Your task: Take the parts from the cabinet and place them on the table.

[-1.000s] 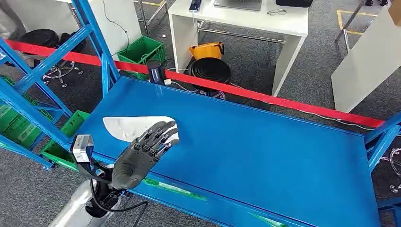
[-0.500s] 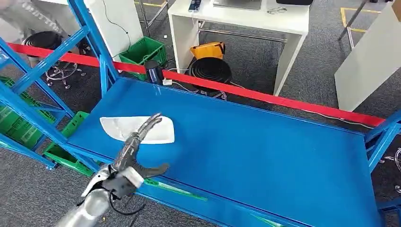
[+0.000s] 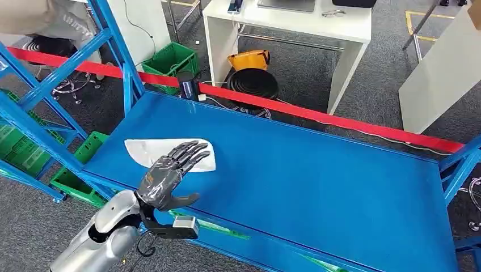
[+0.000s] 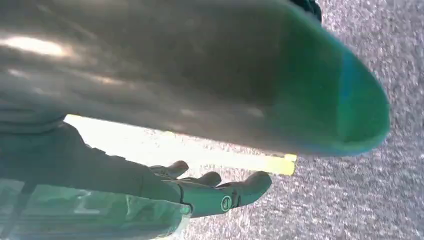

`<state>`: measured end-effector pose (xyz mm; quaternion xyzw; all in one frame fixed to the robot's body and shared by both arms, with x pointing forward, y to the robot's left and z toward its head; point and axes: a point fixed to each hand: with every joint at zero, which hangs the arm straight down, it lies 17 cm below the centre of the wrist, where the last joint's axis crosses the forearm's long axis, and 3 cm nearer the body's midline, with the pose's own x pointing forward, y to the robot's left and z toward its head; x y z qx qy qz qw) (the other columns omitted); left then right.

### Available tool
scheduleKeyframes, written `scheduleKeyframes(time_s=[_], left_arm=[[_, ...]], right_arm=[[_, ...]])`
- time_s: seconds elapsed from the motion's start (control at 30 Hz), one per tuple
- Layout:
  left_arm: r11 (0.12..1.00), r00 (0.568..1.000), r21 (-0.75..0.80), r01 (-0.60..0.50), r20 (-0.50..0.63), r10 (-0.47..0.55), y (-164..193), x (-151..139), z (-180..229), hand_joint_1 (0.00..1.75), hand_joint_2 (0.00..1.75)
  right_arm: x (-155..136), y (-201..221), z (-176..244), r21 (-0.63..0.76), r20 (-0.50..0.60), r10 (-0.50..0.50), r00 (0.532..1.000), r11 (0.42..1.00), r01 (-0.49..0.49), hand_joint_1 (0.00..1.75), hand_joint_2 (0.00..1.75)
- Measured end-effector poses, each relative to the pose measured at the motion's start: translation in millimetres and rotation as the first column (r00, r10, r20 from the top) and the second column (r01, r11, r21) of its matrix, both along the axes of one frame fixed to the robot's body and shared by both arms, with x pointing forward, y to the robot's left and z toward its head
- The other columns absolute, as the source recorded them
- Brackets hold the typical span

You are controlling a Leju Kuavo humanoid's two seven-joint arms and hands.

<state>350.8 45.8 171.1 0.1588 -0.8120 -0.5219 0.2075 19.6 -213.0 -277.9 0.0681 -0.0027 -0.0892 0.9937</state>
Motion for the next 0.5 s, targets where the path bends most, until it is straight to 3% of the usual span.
scheduleKeyframes(time_s=[0.5], left_arm=[[0.996, 0.999, 0.083, 0.029, -0.02, -0.028, -12, 2, -16, 0.0, 1.75]], right_arm=[[-1, -2, 0, 0.004, 0.003, 0.016, 1.0, 1.0, -0.016, 0.0, 0.0]])
